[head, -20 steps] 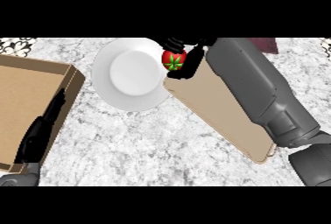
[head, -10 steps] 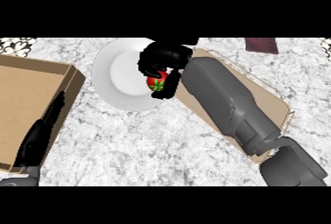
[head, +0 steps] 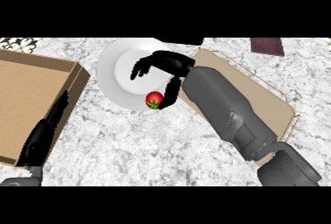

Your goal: Pick the tomato from the tray and place it in the plate

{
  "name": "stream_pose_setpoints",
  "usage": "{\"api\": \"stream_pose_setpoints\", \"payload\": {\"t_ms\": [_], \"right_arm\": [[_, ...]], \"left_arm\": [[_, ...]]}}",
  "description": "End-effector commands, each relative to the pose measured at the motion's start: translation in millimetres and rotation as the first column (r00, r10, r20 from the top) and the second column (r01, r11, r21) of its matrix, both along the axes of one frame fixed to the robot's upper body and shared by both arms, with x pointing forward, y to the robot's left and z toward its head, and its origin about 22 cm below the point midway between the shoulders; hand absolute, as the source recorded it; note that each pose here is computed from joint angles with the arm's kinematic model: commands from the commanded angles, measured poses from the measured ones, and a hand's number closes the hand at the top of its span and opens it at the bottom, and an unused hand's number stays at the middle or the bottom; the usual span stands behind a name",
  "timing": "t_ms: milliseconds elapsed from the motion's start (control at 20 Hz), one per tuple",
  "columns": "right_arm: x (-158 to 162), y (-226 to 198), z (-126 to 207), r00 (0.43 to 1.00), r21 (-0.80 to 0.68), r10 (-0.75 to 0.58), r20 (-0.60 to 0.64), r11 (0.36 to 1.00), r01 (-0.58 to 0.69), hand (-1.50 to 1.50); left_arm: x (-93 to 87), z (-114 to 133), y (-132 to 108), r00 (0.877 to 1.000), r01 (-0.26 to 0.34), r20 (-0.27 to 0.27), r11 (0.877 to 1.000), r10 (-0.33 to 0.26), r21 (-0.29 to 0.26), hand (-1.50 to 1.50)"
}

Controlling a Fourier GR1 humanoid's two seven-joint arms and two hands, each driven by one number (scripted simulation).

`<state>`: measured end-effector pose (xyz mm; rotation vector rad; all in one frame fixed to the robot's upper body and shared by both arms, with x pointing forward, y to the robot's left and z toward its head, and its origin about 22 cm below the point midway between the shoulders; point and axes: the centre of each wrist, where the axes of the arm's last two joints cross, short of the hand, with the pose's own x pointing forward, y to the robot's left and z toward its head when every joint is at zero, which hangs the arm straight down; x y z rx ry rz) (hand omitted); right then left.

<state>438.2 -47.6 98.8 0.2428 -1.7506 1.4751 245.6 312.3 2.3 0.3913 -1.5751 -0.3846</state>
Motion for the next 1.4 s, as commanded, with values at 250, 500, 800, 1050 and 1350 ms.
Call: {"api": "stream_pose_setpoints", "payload": {"t_ms": [250,500,800,1050,1350], "right_arm": [[10,-5,16,0.975,0.283,-0.134,-0.180,0.942,0.182,-1.50],[27,-49,31,0.934,0.363,-0.218,-0.283,0.877,0.315,-1.50],[35,-93,34,0.918,0.482,-0.155,-0.365,0.812,0.329,-1.50],[39,-126,40,0.930,0.506,-0.142,-0.340,0.806,0.308,-1.50],[42,-155,57,0.945,0.519,-0.160,-0.284,0.803,0.293,-1.50]], "left_arm": [[-11.2,-10,-9,1.000,-0.009,-0.009,1.000,0.009,-0.008,0.00],[-11.3,-1,8,1.000,-0.023,-0.008,1.000,0.023,-0.008,0.00],[1.3,12,3,0.999,-0.005,0.038,1.000,0.005,-0.004,0.00],[3.6,14,-5,0.999,0.017,0.034,1.000,-0.017,-0.005,0.00],[9.0,15,-5,0.998,0.032,0.051,0.999,-0.031,-0.005,0.00]]}}
